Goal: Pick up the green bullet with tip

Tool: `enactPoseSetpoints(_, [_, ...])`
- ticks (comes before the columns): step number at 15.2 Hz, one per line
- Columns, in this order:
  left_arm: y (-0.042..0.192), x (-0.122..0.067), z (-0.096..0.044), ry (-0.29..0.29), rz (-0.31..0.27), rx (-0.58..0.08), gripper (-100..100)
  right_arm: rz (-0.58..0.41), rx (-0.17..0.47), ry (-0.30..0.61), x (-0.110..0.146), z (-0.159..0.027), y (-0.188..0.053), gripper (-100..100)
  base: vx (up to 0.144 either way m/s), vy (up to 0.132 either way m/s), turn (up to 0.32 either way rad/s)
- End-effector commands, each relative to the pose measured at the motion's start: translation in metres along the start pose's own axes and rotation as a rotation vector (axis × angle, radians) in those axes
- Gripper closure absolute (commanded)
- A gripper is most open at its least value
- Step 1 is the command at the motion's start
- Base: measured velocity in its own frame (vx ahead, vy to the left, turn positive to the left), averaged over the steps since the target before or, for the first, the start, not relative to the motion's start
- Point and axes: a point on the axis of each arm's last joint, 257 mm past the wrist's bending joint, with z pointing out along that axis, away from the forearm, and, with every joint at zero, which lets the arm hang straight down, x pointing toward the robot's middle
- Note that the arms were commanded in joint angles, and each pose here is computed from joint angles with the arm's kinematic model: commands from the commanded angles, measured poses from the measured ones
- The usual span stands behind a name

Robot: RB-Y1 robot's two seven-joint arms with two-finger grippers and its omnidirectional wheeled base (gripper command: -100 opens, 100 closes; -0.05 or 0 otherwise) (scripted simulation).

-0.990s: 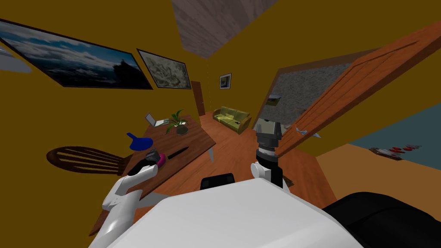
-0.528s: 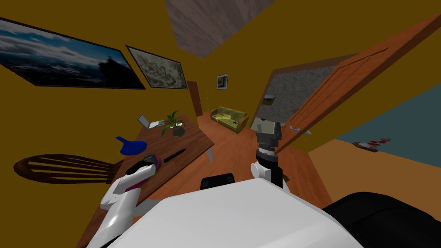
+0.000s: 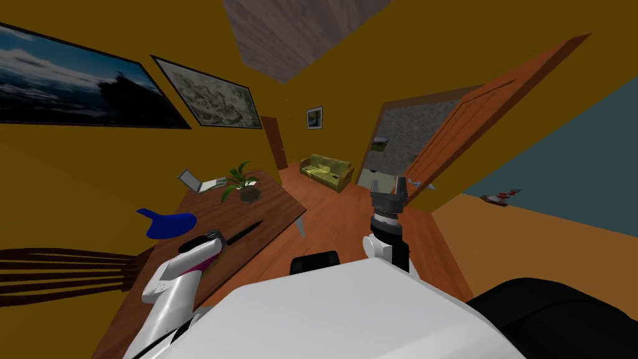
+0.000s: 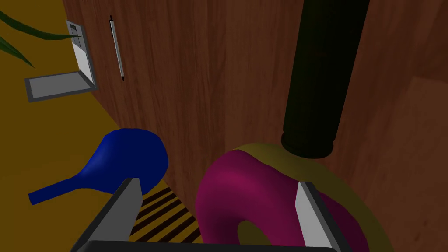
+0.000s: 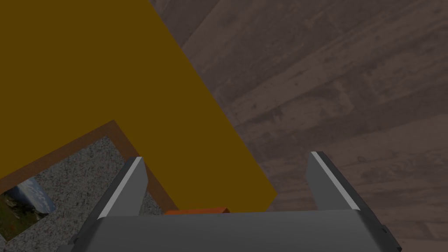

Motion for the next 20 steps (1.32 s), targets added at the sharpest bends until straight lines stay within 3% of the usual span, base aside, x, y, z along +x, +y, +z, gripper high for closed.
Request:
enactPoseSetpoints(1, [0.019, -0.010, 0.005, -0.023, -0.034, -0.067, -100, 0.000, 0.000, 0.000, 0.000, 0.000, 0.000, 0, 0.035, 0.008, -0.175])
enactPoseSetpoints(6, [0.040, -0.021, 0.010, -0.051, -0.076, -0.149, -100, 0.000, 0.000, 0.000, 0.000, 0.000, 0.000, 0, 0.032, 0.009, -0.140])
enactPoseSetpoints(8, [0.060, -0.030, 0.012, -0.073, -0.111, -0.220, -100, 0.000, 0.000, 0.000, 0.000, 0.000, 0.000, 0, 0.037, 0.013, -0.204])
enactPoseSetpoints(9, [0.060, -0.030, 0.012, -0.073, -0.111, -0.220, -100, 0.000, 0.000, 0.000, 0.000, 0.000, 0.000, 0, 0.045, 0.012, -0.150])
enactPoseSetpoints(14, [0.100, -0.042, 0.010, -0.108, -0.161, -0.346, -100, 0.000, 0.000, 0.000, 0.000, 0.000, 0.000, 0, 0.046, 0.014, -0.174])
enactPoseSetpoints(15, [0.088, -0.041, 0.012, -0.101, -0.152, -0.317, -100, 0.000, 0.000, 0.000, 0.000, 0.000, 0.000, 0, 0.025, 0.013, -0.056])
enactPoseSetpoints(20, [0.105, -0.038, 0.020, -0.112, -0.170, -0.321, -100, 0.000, 0.000, 0.000, 0.000, 0.000, 0.000, 0, -0.007, 0.043, -0.048])
